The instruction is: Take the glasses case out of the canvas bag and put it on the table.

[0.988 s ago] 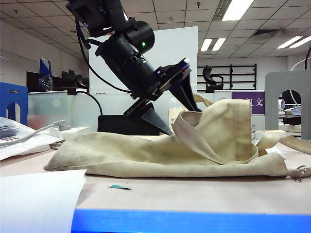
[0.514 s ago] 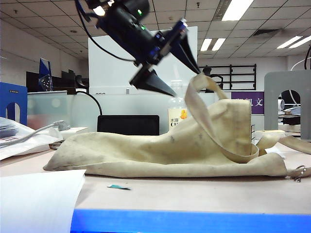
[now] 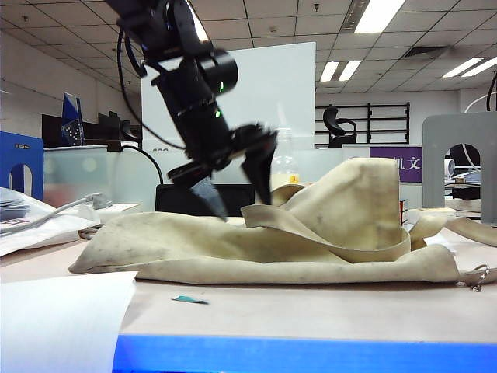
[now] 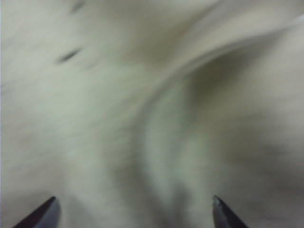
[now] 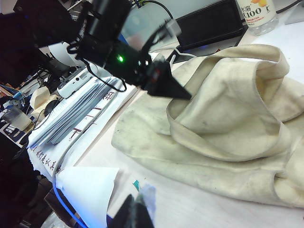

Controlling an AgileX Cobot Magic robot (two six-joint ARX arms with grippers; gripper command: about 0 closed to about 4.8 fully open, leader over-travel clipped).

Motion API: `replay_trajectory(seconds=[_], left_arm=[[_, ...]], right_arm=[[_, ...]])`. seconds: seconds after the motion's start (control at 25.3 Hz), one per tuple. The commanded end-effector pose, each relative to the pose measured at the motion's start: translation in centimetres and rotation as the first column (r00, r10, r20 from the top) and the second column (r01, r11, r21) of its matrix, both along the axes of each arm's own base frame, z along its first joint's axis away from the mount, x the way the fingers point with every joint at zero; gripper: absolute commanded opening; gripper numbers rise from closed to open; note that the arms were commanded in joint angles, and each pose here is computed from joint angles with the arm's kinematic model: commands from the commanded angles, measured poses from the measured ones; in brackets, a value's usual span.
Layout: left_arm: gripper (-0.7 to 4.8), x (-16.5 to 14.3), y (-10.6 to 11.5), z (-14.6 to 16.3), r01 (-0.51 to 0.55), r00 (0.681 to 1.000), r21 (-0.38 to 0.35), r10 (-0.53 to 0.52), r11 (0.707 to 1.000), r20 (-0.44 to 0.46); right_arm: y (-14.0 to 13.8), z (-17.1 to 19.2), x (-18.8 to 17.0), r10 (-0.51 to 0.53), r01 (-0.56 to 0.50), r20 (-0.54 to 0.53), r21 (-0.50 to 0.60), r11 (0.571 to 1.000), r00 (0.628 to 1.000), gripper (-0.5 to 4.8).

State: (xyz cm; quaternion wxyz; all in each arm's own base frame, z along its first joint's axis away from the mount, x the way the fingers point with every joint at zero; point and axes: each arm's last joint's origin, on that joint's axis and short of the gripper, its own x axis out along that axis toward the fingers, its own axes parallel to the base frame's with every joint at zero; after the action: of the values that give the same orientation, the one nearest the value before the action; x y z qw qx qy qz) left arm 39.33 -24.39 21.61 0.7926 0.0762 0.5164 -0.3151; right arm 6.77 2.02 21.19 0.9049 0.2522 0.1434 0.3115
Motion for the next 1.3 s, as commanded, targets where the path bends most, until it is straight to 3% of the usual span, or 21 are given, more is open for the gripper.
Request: replay_trajectory(seconds=[0.04,0.24,0.36,0.43,0.47,0.51,0.55,0.63,0.71,0.83,0.91,1.03,1.3], left_arm=[[4.18,0.0,0.0,-0.1,0.023,1.0,0.025,-0.023,0.999,0.009],[4.18,0.0,-1.1,-0.1,0.086,0.996,-0.132,-0.09,0.987,-0.02],[3.95,0.0,-1.4,-0.5,0.077,0.997,-0.121,-0.079,0.99,-0.012],[3.37,0.2,-1.4,-1.3,0.073,0.996,-0.11,-0.077,0.991,-0.034],[2.57,0.3,-1.3,-1.9,0.07,0.996,-0.1,-0.075,0.993,-0.053],[2.13,0.4,-1.2,-2.2,0.066,0.995,-0.095,-0.072,0.993,-0.064],[1.25,0.4,-1.2,-2.6,0.066,0.994,-0.091,-0.074,0.994,-0.081],[-0.03,0.2,-1.3,-2.5,0.085,0.989,-0.124,-0.098,0.989,-0.108],[-0.05,-0.2,-1.3,-1.8,0.117,0.978,-0.203,-0.148,0.972,-0.146],[-0.05,-1.0,-1.0,0.3,0.144,0.971,-0.263,-0.188,0.954,-0.15],[-0.05,-1.6,-0.6,2.8,0.161,0.975,-0.289,-0.198,0.944,-0.104],[-0.05,-2.7,0.7,8.4,0.186,0.982,-0.344,-0.186,0.92,0.034],[-0.05,-5.2,3.2,15.2,0.212,0.977,-0.475,-0.184,0.854,0.106]], right_arm=[[0.0,0.3,-0.1,0.006,-0.006,0.02,0.003,1.0,1.0,-0.04],[0.0,0.3,-0.1,0.006,-0.006,0.019,0.003,1.0,1.0,-0.04],[0.0,0.3,-0.1,0.006,-0.006,0.018,0.003,1.0,1.0,-0.04],[0.0,0.3,-0.1,0.006,-0.006,0.016,0.003,1.0,1.0,-0.04],[0.0,0.3,-0.1,0.006,-0.006,0.016,0.003,1.0,1.0,-0.04],[0.0,0.3,-0.1,0.007,-0.007,0.016,0.003,1.0,1.0,-0.04],[0.0,0.3,-0.1,0.007,-0.007,0.016,0.003,1.0,1.0,-0.04],[0.0,0.3,-0.1,0.006,-0.006,0.016,0.003,1.0,1.0,-0.04],[0.0,0.3,-0.1,0.006,-0.006,0.017,0.003,1.0,1.0,-0.04],[0.0,0.3,-0.1,0.005,-0.005,0.021,0.003,1.0,1.0,-0.04],[0.0,0.4,-0.1,-0.004,0.004,0.033,0.002,1.0,0.999,-0.04],[0.0,0.6,0.0,-0.016,0.016,0.056,-0.003,1.0,0.998,-0.04],[-0.2,0.5,0.5,-0.093,0.097,0.07,-0.06,0.993,0.993,-0.04]])
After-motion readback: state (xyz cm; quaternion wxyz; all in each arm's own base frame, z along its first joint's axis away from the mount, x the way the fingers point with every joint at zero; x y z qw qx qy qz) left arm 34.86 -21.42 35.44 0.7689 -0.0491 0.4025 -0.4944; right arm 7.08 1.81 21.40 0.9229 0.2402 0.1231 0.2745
